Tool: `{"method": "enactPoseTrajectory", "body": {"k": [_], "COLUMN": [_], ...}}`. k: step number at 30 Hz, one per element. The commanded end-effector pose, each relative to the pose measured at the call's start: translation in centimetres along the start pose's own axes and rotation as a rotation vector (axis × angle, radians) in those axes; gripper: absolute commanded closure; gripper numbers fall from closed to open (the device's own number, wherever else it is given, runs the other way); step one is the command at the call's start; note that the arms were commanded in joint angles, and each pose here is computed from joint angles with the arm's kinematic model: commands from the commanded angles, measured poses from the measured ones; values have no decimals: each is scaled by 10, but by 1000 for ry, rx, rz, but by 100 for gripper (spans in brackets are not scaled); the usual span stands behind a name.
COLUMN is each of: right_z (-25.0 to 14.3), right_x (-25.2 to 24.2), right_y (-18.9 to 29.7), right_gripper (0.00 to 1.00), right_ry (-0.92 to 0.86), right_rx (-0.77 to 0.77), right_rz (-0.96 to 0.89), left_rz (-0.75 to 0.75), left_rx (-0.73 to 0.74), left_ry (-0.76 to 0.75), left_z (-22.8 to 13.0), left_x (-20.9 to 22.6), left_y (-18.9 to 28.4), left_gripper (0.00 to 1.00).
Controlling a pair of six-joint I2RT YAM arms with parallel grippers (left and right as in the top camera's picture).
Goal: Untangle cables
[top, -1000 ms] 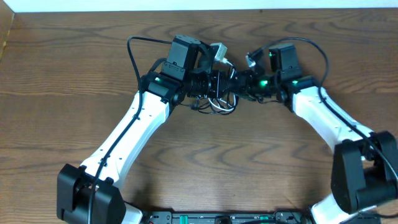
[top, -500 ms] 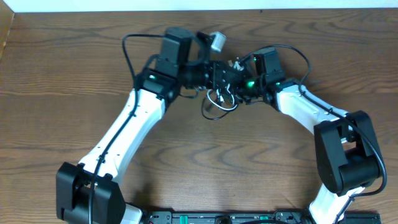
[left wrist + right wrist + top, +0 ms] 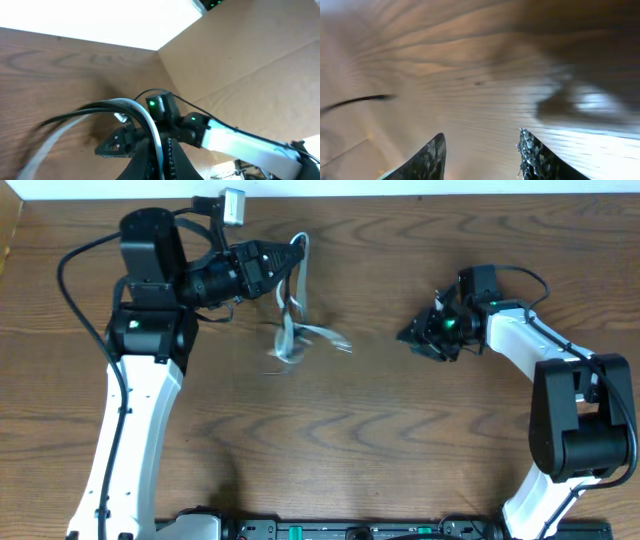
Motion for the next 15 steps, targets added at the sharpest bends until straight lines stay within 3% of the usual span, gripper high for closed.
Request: {"method": "enactPoseTrajectory", "body": {"k": [1,8,15], "right_z": [2,-18,-47], "right_x": [-5,44,80], "right_y": [-3,32,78], "right_gripper": [56,53,44], "right_ry": [74,340,469], "right_rx": [-11,69,15], "right_rz": [-26,288,392], "left_rz": [-79,-84,-86], "left_rx": [26,31,110], "left_ry": [-19,-21,-1], "left_z": [2,1,-14], "left_x": [-10,-9,5], "left_y": [-1,-2,-20], "left_gripper": [93,92,93]}}
Point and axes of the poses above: each gripper's point midway between its finger pads, its own y axis back along the fingers, its own x axis along the line the jaws close on, z = x × y, the point moved 9 cm from there along y, back along the fingers, and after that the axes turned 9 degrees about -y, right-handed, at the moved point
